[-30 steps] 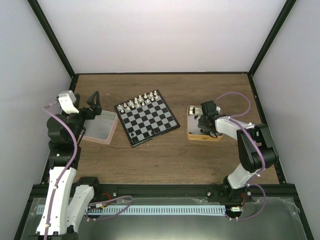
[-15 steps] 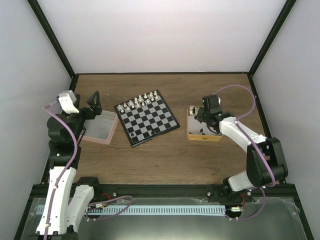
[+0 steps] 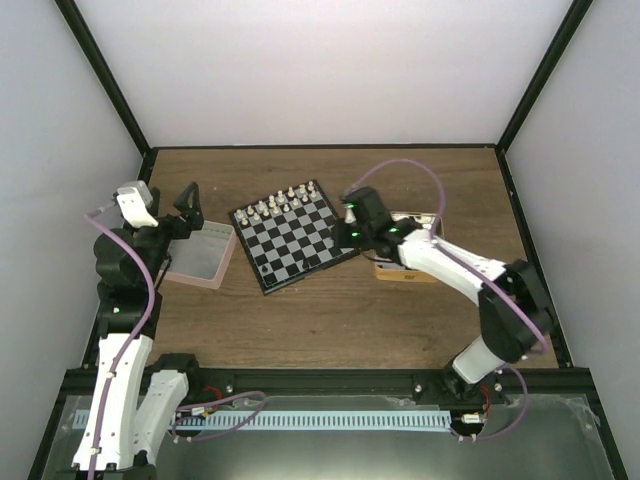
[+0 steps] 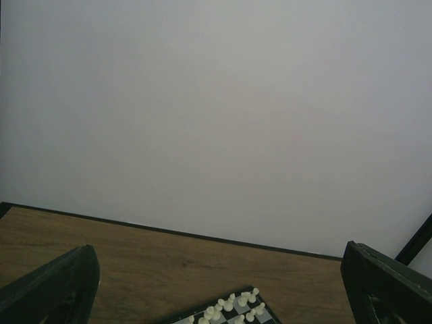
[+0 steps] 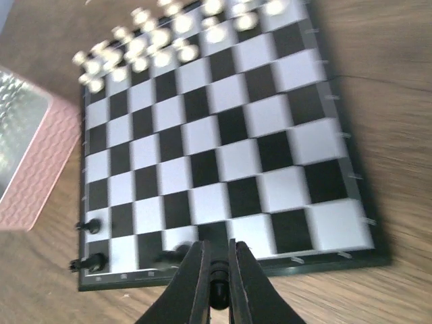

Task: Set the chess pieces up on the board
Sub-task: Place the chess piece on the chessboard.

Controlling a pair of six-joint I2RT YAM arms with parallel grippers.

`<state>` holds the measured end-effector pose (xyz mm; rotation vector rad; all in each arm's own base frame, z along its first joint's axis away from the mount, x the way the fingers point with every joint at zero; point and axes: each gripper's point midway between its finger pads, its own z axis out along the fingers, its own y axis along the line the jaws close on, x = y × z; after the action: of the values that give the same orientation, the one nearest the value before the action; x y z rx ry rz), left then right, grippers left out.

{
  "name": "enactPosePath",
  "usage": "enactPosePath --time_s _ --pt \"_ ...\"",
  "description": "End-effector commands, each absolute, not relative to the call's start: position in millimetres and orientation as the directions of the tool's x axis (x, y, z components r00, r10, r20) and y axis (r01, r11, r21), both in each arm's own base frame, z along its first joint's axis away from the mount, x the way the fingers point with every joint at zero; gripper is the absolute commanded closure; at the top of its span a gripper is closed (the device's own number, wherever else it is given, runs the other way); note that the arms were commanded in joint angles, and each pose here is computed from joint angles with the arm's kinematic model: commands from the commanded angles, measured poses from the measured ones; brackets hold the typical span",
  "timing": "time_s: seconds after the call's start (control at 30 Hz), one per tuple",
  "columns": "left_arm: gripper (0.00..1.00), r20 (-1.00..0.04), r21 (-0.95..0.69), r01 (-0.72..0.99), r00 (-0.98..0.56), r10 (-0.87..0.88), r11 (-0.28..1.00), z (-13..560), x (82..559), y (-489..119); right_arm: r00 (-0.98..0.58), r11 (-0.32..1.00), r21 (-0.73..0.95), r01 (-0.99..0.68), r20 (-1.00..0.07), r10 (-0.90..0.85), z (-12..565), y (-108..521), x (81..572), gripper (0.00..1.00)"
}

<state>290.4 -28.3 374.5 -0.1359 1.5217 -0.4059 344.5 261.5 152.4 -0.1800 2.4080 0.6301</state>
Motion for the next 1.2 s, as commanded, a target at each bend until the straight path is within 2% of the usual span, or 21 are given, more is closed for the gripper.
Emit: enactPosePath --time_s 0.0,0.2,0.37,0.9,1.17 --pt "0.0 -0.939 -0.334 0.193 0.022 -0.344 0.923 380.8 286.7 -30.6 -0.758 0.849 0.331 -0.411 -0.642 -0.116 152.1 329.4 335.8 0.99" --pt "0.0 -0.939 -0.333 0.189 0.024 -0.343 0.924 380.9 286.7 -29.6 -0.716 0.825 0.224 -0.519 -0.641 -0.276 127.0 399.0 320.3 0.99" --pt "0.0 -0.94 -0.331 0.187 0.023 -0.341 0.925 380.3 286.5 -29.5 -0.712 0.823 0.155 -0.546 -0.603 -0.359 96.7 422.8 313.7 0.99" --pt "0.0 -0.939 -0.331 0.19 0.029 -0.342 0.924 381.7 285.4 -29.8 -0.723 0.836 0.095 -0.54 -0.562 -0.403 54.4 434.9 320.5 0.97" --pt "0.0 -0.94 -0.331 0.191 0.024 -0.342 0.924 380.5 286.4 -30.0 -0.726 0.831 0.107 -0.546 -0.555 -0.406 49.8 438.3 318.6 0.92"
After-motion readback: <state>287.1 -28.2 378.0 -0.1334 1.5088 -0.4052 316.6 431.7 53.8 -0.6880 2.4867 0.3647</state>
